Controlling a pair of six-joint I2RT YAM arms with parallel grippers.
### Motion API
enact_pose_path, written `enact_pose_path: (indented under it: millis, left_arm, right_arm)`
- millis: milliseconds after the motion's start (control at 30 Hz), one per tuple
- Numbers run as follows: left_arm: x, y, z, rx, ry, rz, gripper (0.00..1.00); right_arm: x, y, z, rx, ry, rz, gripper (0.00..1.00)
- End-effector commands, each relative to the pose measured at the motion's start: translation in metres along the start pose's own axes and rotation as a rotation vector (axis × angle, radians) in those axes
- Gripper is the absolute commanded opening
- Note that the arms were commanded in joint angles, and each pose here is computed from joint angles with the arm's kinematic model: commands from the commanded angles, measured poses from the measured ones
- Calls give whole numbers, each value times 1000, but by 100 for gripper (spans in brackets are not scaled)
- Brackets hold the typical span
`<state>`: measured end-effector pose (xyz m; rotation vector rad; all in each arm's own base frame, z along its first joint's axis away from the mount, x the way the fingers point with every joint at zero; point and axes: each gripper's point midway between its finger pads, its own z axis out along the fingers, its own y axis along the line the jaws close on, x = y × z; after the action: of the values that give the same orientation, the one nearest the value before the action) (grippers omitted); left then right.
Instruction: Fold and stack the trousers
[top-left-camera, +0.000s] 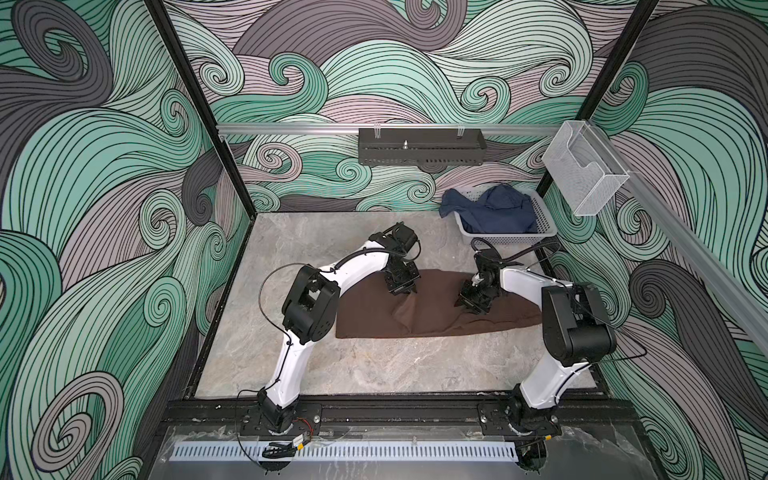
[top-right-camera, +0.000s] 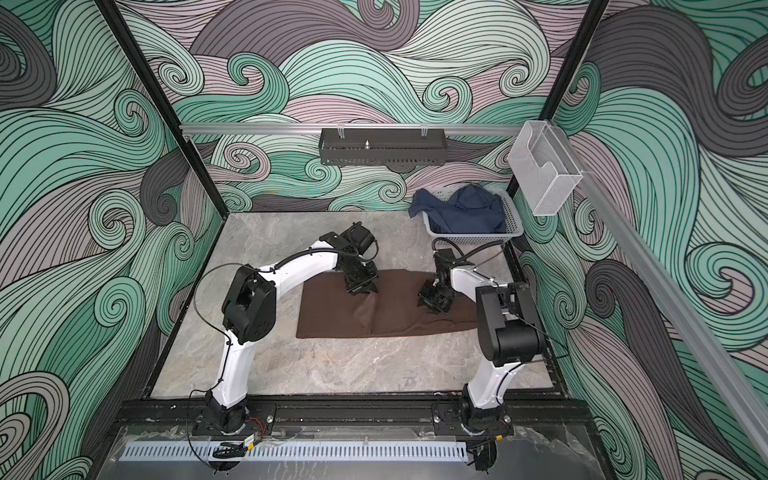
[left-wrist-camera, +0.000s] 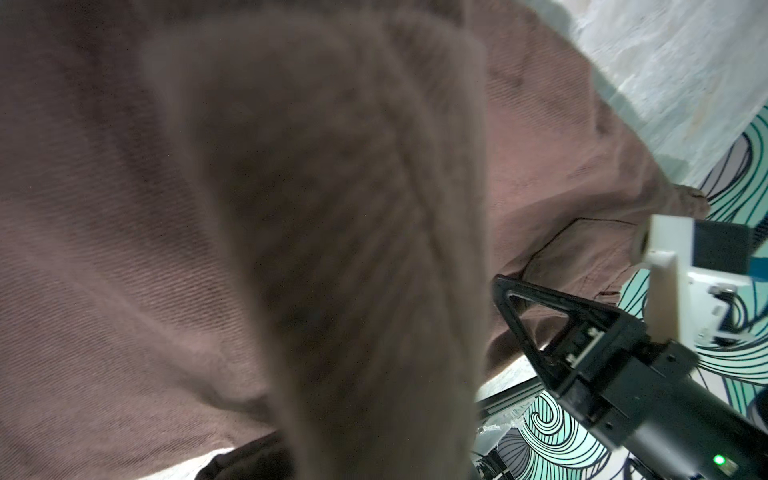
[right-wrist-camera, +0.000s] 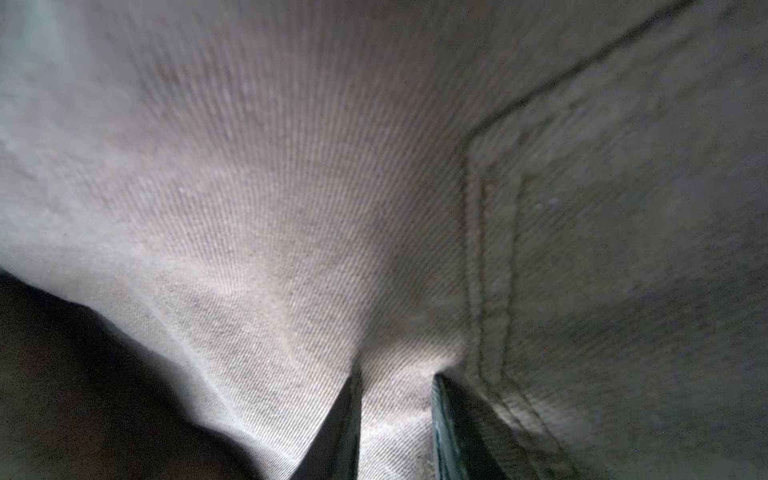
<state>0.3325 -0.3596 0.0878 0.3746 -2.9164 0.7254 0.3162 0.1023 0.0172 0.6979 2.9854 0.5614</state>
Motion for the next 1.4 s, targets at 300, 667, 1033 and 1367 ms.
enact_pose_path:
  millis: [300,667,1033,1367]
  left_arm:
    - [-1,-64,-66,157,-75,185,58]
    - [-49,45,-127,96,-218,73,62]
    - [-62,157,-143,58,-214,-113,62]
    - [-65,196,-169,33,-236,-150,62]
  right_arm:
    - [-8,8,-43,35,-77,-31,42]
    - [-2,95,-99,-100,-205,-254,50]
    - [51,173,-14,-156,1,-367,44]
    - [57,148,36,-34,70,-328,44]
